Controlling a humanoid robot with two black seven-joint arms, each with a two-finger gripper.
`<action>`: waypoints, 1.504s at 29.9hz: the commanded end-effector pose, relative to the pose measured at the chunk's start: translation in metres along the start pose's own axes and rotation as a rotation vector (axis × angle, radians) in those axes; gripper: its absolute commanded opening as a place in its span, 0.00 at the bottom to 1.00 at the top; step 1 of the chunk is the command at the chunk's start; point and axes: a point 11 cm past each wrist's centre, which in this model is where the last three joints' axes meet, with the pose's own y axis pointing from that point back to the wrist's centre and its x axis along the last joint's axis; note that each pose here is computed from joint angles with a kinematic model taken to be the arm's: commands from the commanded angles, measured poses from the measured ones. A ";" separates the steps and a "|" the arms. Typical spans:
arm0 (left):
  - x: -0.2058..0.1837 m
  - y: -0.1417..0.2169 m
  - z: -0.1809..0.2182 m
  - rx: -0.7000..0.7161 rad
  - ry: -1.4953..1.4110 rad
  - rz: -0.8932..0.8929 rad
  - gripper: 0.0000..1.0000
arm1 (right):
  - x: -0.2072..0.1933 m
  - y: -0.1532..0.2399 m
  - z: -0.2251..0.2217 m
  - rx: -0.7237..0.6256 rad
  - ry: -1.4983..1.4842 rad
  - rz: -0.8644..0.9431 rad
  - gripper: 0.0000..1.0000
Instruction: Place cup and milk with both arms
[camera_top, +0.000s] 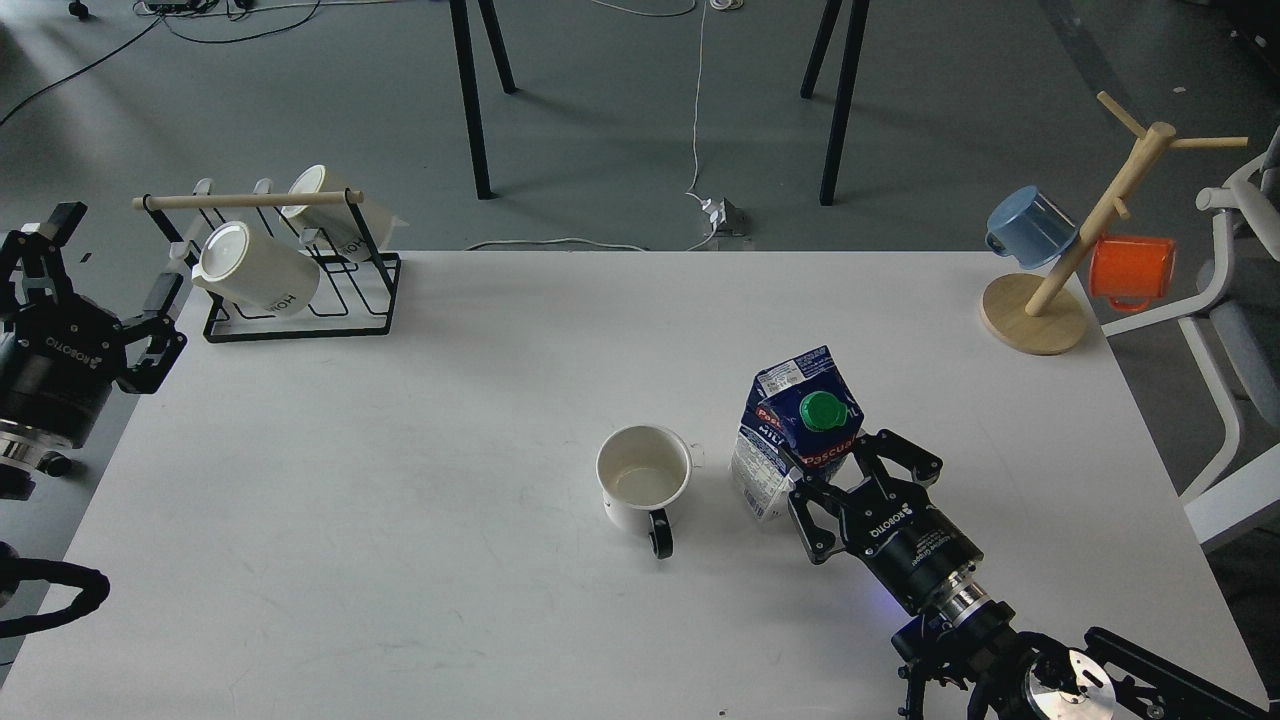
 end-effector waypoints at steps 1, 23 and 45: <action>0.000 0.000 0.000 0.001 0.000 0.000 0.98 | 0.001 0.000 0.002 -0.002 0.002 0.000 0.52; -0.001 0.005 -0.005 0.015 0.005 0.003 0.98 | 0.002 0.004 0.013 -0.018 -0.008 0.000 0.97; -0.001 0.005 -0.006 0.015 0.007 0.005 0.98 | 0.049 0.154 -0.090 0.112 0.201 0.372 0.97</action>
